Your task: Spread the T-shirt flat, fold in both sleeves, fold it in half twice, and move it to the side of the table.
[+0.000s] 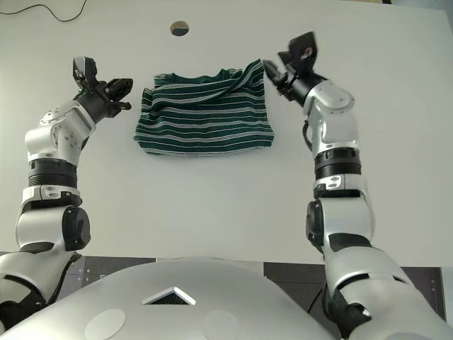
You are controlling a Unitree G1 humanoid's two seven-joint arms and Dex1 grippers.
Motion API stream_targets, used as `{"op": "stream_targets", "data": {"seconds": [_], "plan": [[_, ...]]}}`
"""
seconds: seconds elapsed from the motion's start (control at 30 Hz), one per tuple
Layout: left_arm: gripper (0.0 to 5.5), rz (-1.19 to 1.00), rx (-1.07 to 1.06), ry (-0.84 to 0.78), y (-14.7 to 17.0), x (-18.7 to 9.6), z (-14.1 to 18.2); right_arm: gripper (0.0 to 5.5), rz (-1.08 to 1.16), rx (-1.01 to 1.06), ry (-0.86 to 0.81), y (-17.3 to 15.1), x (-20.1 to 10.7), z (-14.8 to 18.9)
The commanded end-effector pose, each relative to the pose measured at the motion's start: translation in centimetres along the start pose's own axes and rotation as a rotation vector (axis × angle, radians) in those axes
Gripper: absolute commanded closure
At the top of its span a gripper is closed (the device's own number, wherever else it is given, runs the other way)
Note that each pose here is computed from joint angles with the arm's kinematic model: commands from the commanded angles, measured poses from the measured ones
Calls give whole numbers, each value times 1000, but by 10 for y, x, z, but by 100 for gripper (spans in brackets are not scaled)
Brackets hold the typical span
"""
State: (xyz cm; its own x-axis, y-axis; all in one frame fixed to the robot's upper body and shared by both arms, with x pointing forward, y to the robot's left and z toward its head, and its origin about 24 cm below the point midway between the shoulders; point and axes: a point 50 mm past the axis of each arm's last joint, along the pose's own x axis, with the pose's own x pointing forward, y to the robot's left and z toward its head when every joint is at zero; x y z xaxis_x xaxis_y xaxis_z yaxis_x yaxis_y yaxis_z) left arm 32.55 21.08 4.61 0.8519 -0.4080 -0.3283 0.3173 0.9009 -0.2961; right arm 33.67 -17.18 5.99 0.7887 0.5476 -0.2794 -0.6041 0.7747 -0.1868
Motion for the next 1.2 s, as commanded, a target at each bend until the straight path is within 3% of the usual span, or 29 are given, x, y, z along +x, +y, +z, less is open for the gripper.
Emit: {"op": "stream_targets", "data": {"seconds": [0.03,0.1,0.3,0.63,0.93,1.07,1.2], "plan": [[502,-203,137,-81,-31,-17,6,395,130,-318,24,14,-14,-1],[540,-281,204,-67,-47,-23,1,443,146,-386,30,14,-18,-2],[540,-434,330,-33,-88,-34,-13,538,133,-491,82,8,-14,-10],[540,-505,445,135,-123,-26,-51,538,169,-526,107,18,6,-15],[540,-405,496,309,-109,-12,-83,538,246,-586,176,32,13,-29],[540,-492,537,492,-101,-32,-103,538,348,-695,341,28,-5,-51],[540,-500,602,573,-80,-54,-100,538,451,-728,445,26,-41,-56]]}}
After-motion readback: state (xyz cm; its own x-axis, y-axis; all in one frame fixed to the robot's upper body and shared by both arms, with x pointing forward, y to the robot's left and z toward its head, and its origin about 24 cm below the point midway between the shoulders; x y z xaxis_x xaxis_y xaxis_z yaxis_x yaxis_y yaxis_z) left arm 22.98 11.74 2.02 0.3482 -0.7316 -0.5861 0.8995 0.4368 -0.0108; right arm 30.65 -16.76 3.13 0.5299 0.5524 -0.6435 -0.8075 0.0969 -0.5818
